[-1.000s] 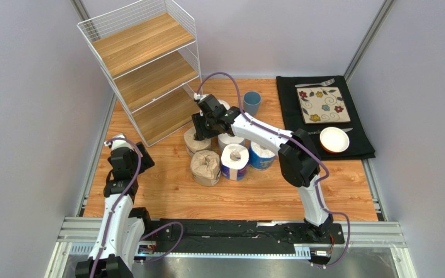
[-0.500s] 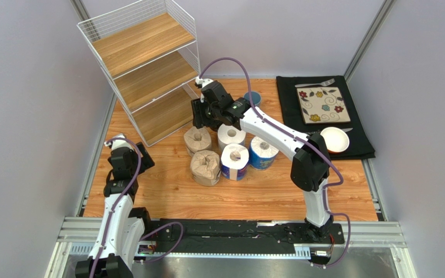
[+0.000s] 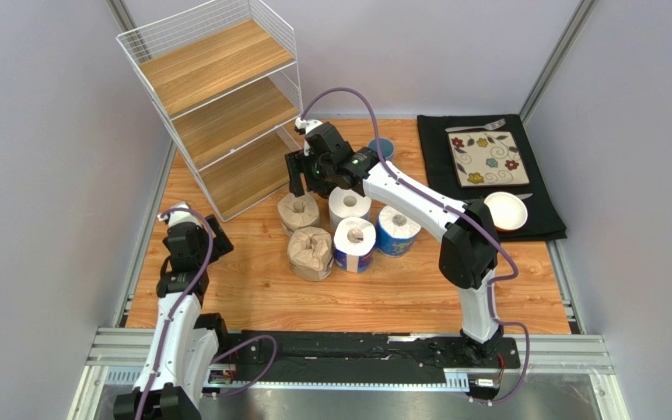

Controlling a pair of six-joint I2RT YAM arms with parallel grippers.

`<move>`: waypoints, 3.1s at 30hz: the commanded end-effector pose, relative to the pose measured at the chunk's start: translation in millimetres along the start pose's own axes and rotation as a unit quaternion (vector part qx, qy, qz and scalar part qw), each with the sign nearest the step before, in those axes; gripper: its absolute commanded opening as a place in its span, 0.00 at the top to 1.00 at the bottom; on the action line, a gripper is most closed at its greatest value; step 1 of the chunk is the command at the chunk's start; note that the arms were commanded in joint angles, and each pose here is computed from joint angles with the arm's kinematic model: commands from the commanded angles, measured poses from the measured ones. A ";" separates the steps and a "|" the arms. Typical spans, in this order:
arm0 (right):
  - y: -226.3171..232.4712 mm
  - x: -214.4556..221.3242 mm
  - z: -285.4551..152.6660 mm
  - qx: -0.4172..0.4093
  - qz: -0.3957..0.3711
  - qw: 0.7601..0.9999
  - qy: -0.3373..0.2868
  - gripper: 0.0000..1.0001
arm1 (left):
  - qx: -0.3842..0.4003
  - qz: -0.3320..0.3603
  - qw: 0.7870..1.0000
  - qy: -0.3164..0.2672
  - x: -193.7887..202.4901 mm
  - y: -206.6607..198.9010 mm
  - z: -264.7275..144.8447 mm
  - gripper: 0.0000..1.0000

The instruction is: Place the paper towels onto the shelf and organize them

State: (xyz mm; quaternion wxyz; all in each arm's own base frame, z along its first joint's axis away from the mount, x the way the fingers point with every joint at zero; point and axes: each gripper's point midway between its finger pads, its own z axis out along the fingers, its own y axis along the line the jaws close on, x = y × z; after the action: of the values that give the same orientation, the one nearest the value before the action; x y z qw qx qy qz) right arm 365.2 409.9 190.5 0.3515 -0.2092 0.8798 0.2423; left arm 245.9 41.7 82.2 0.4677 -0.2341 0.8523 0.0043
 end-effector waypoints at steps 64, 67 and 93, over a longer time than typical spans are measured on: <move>-5.0 17.1 14.9 -0.002 -0.025 0.999 0.039 0.70 | 0.002 -0.009 1.000 0.003 1.1 -0.5 0.9 0.10; 2.0 -1.4 0.5 -0.010 -0.024 1.000 0.014 0.70 | 0.002 -0.009 1.000 0.002 0.4 -0.4 0.6 0.10; 23.5 -180.3 -118.1 -0.021 -0.014 0.967 -0.255 0.73 | 0.002 -0.009 1.000 0.002 1.0 -0.5 0.1 0.10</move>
State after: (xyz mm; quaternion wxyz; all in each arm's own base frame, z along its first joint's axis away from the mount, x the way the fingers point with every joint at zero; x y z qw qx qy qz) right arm 396.1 405.4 318.3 0.4683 -0.1966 0.8159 0.2763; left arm 245.5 40.9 80.6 0.4644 -0.2352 0.8538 0.0025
